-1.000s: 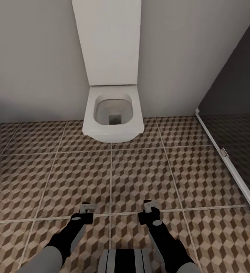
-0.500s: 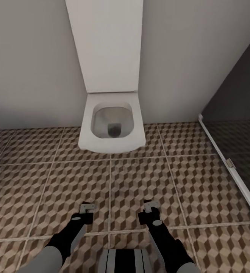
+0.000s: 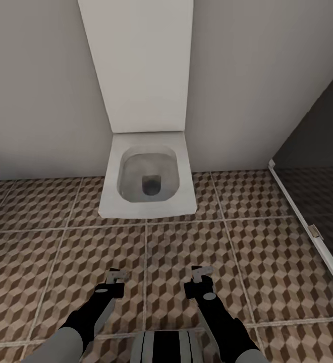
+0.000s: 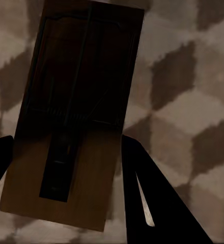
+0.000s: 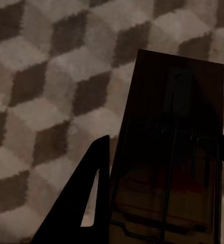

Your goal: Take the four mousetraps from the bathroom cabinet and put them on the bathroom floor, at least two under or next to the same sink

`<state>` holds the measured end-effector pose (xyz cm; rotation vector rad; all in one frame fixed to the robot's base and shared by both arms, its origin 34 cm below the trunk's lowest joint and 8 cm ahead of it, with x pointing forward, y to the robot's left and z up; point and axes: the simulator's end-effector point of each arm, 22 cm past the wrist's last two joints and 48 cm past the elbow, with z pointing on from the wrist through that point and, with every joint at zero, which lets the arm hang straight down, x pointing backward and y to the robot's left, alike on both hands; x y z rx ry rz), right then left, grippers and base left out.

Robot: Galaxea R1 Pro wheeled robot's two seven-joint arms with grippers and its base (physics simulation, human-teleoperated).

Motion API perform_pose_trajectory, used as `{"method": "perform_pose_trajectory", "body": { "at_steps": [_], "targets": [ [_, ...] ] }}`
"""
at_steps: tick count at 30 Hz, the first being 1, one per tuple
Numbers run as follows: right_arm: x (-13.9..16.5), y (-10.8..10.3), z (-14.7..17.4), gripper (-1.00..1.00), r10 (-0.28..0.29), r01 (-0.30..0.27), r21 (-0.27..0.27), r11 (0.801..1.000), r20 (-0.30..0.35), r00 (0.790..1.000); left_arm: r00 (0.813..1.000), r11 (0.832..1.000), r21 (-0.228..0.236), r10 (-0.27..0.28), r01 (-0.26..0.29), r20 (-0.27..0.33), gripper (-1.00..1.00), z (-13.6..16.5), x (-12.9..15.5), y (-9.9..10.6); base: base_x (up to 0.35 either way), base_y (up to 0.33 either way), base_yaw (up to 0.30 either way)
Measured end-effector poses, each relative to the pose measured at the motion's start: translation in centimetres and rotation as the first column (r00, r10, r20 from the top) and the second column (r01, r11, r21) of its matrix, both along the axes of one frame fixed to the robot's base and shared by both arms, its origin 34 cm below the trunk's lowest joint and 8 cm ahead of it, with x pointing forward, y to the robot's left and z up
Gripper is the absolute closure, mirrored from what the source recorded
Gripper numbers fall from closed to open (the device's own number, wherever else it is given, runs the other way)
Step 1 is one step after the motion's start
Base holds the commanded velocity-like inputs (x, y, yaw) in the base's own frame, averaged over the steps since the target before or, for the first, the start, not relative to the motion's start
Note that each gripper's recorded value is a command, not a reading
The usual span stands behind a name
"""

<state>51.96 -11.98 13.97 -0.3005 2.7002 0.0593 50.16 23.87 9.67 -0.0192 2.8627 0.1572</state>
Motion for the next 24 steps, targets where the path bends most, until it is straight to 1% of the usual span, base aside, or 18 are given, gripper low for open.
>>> {"method": "perform_pose_trajectory", "body": {
  "at_steps": [5,17,24],
  "targets": [
    [0.02,0.00,0.01,1.00,0.000,0.000,0.000,1.000,0.000,1.000,1.000,1.000,0.000,0.000,0.000,0.000,1.00,0.00,0.00,0.00,0.230,0.050,0.000],
    [0.00,0.00,-0.01,1.00,0.000,0.000,0.000,1.000,0.000,1.000,1.000,1.000,0.000,0.000,0.000,0.000,1.00,0.00,0.00,0.00,0.222,0.125,0.000],
    [0.01,0.00,-0.01,1.00,0.000,0.000,0.000,1.000,0.000,1.000,1.000,1.000,0.000,0.000,0.000,0.001,1.00,-0.02,0.01,-0.01,0.066,0.014,0.000]
  ]
}}
